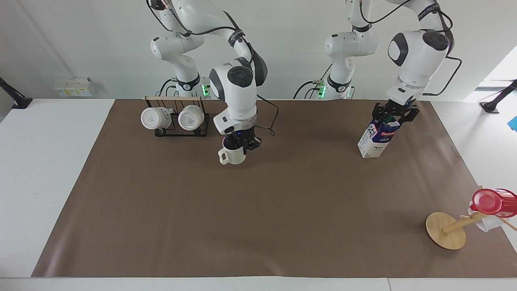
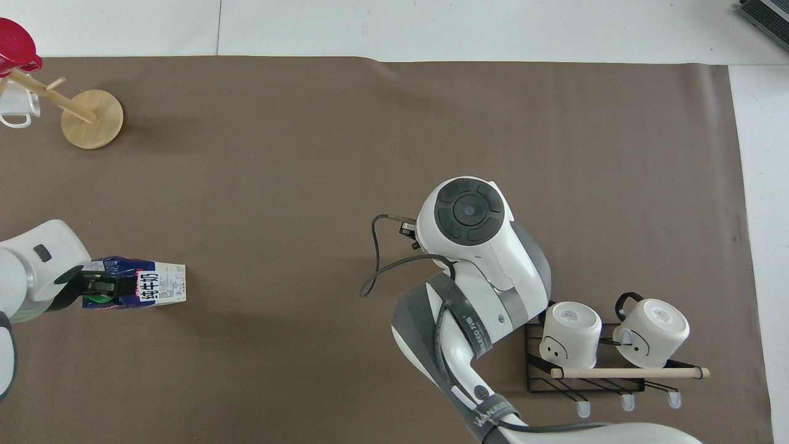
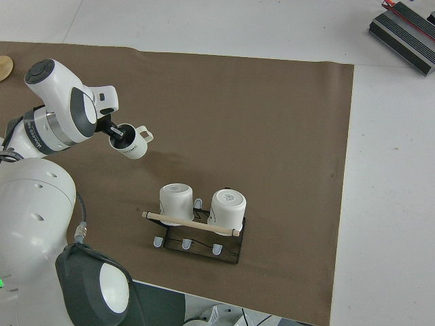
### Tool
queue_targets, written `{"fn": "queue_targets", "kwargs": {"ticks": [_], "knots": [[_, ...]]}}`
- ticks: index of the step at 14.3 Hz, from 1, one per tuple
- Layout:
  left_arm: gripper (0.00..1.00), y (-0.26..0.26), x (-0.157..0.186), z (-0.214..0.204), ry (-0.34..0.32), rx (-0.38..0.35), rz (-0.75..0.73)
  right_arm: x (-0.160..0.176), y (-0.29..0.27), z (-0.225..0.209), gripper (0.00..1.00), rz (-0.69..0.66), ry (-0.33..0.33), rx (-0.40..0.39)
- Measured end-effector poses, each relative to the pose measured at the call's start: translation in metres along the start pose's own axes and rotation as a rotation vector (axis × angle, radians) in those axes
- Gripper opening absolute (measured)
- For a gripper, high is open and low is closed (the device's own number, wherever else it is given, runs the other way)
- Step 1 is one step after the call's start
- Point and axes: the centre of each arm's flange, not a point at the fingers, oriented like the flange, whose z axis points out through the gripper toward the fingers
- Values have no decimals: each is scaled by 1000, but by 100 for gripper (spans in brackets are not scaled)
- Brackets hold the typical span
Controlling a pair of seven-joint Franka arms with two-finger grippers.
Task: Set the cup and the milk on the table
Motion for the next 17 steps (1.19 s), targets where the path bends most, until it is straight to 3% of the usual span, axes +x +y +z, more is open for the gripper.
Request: {"fn": "queue_targets", "kwargs": {"ticks": [2,4,8,17], "knots": [[75,0,0,0,0,0,0,-16,-20,14,4,5,3,-2],[62,0,0,0,0,0,1,-26,-35,26,4,16,15,9],[52,1,0,0,1,0,1,-30,-43,36,4,19,24,19],[44,0,9,-19,33,6,-33,-44,-53,47,4,-7,20,10]]}}
